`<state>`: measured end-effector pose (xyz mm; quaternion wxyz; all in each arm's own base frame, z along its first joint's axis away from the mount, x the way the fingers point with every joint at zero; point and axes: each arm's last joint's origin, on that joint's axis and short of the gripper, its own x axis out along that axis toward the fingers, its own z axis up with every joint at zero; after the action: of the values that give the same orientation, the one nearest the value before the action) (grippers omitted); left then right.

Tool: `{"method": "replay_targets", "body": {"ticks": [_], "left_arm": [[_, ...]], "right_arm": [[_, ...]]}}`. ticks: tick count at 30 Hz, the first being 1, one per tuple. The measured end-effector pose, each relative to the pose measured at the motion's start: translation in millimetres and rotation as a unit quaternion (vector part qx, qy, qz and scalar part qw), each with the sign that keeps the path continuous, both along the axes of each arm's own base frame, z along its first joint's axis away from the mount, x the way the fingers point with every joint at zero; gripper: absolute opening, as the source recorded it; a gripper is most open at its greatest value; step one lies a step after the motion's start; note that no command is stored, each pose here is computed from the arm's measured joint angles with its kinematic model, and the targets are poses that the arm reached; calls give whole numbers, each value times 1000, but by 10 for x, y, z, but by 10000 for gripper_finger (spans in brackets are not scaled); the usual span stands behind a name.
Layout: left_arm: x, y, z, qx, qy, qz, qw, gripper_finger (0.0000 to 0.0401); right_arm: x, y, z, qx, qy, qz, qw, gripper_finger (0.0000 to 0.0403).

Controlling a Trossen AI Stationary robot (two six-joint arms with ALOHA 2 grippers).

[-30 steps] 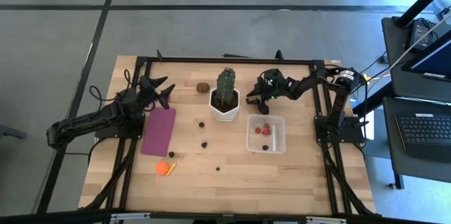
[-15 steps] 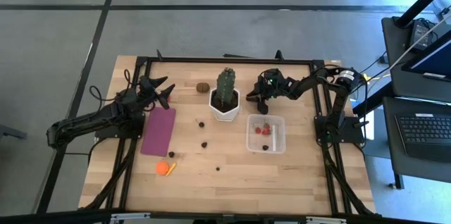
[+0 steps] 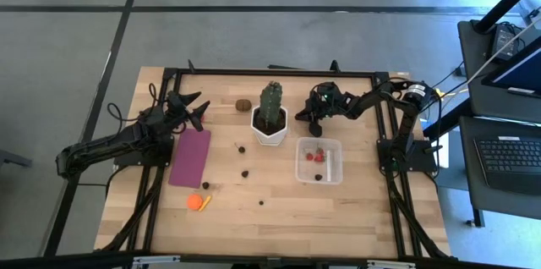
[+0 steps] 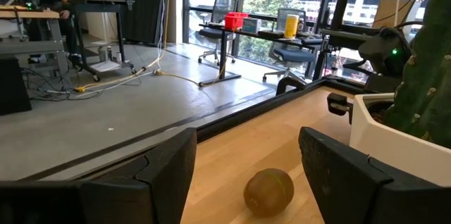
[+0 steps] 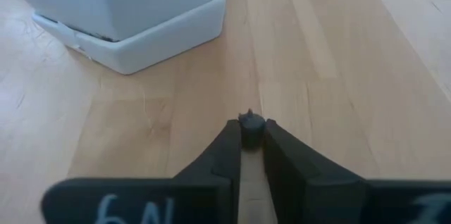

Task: Pick and placing Produce into tupperware
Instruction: Put the blueberry into the transparent bin

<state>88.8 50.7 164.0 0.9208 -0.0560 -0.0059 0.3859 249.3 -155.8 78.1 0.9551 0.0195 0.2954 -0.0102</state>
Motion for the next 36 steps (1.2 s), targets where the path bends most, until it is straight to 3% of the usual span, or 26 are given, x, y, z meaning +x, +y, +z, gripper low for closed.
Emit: {"method": "replay_targets", "body": {"ticks": [12, 19, 24, 29, 36], "left_arm": [[0, 0, -1, 0, 0, 0, 1000, 244], [0, 0, -1, 0, 0, 0, 1000, 244], [0, 0, -1, 0, 0, 0, 1000, 244], [-1, 1, 0, 0, 0, 4, 1000, 244], [-2, 2, 0, 0, 0, 4, 1000, 244]], "right_arm": [[6, -3, 69, -4, -18, 2, 1000, 55], [-41, -21, 491, -34, -66, -5, 997, 55], [-199, 93, 898, -26, -65, -27, 997, 55], [-347, 393, 1236, 25, -2, -29, 999, 55], [-277, 930, 1609, 85, 114, -34, 989, 55]]}}
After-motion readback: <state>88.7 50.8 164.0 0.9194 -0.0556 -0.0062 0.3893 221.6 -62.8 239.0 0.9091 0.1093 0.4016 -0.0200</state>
